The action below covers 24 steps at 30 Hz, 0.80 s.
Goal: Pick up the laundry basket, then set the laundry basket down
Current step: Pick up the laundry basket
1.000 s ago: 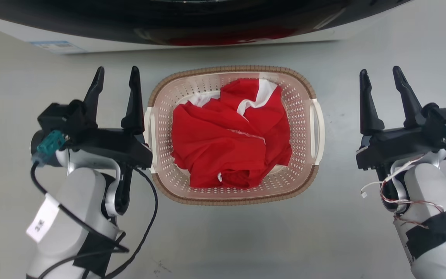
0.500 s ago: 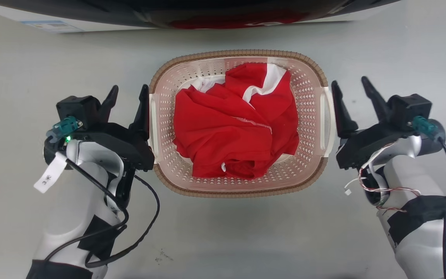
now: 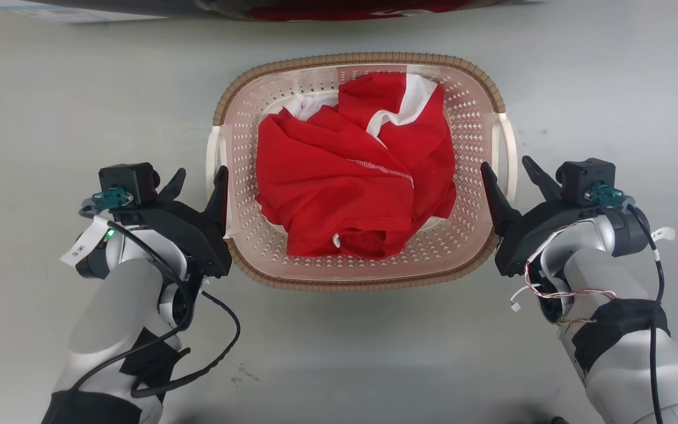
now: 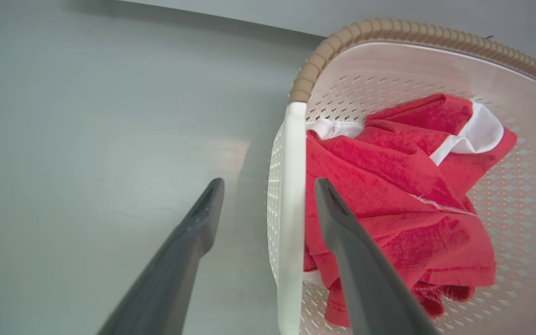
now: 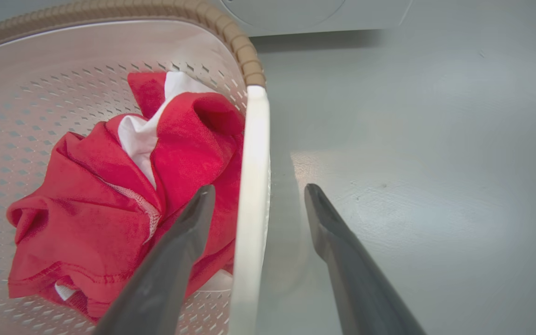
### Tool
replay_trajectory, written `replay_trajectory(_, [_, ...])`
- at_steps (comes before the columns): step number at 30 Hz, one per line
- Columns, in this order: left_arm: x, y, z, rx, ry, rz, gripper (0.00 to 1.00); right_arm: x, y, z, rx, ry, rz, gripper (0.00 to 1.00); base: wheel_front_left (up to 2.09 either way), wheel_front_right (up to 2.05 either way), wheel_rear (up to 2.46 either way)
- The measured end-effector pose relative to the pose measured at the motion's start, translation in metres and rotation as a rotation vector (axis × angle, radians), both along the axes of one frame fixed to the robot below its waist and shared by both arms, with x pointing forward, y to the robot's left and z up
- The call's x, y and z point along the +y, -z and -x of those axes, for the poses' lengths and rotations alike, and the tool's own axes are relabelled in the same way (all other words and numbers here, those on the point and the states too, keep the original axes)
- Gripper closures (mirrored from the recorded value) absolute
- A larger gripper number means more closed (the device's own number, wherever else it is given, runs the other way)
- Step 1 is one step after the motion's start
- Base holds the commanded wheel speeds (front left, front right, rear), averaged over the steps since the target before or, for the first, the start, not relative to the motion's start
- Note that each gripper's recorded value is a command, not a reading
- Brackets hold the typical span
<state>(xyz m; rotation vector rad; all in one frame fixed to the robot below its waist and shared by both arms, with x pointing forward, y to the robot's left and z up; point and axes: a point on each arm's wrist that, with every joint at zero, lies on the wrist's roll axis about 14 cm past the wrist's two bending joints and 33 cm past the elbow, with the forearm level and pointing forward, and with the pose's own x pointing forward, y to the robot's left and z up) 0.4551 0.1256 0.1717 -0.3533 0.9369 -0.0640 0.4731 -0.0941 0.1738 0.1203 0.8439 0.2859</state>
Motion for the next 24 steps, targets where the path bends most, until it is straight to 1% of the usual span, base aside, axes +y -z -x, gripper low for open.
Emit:
replay_trajectory(5, [-0.002, 0.017, 0.013, 0.065, 0.014, 0.004, 0.00, 0.001, 0.013, 0.003, 0.041, -0.008, 0.005, 0.00, 0.00, 0.00, 0.00])
replay_trajectory(10, [-0.007, 0.023, 0.004, 0.071, 0.024, 0.012, 0.00, 0.001, 0.022, 0.001, 0.059, -0.012, 0.007, 0.00, 0.00, 0.00, 0.00])
replay_trajectory(11, [-0.007, 0.024, 0.002, 0.071, 0.026, 0.013, 0.00, 0.003, 0.024, -0.001, 0.060, -0.016, 0.004, 0.29, 0.00, 0.00, 0.00])
replay_trajectory(12, [-0.006, 0.025, 0.001, 0.074, 0.028, 0.012, 0.01, 0.004, 0.024, -0.002, 0.060, -0.017, 0.002, 1.00, 0.00, 0.00, 0.00])
replay_trajectory(13, [-0.005, 0.026, 0.002, 0.078, 0.027, 0.009, 0.62, 0.005, 0.025, -0.003, 0.060, -0.021, 0.002, 1.00, 0.00, 0.00, 0.00])
replay_trajectory(14, [-0.004, 0.028, 0.003, 0.084, 0.028, 0.007, 1.00, 0.005, 0.026, -0.004, 0.060, -0.023, 0.002, 1.00, 0.00, 0.00, 0.00])
replay_trajectory(17, [-0.012, 0.028, 0.003, 0.086, 0.041, 0.026, 1.00, 0.011, 0.025, -0.005, 0.060, -0.021, -0.016, 1.00, 0.00, 0.00, 0.00])
replay_trajectory(24, [-0.013, 0.026, 0.005, 0.102, 0.049, 0.020, 1.00, 0.010, 0.023, -0.004, 0.067, -0.014, -0.013, 1.00, 0.00, 0.00, 0.00])
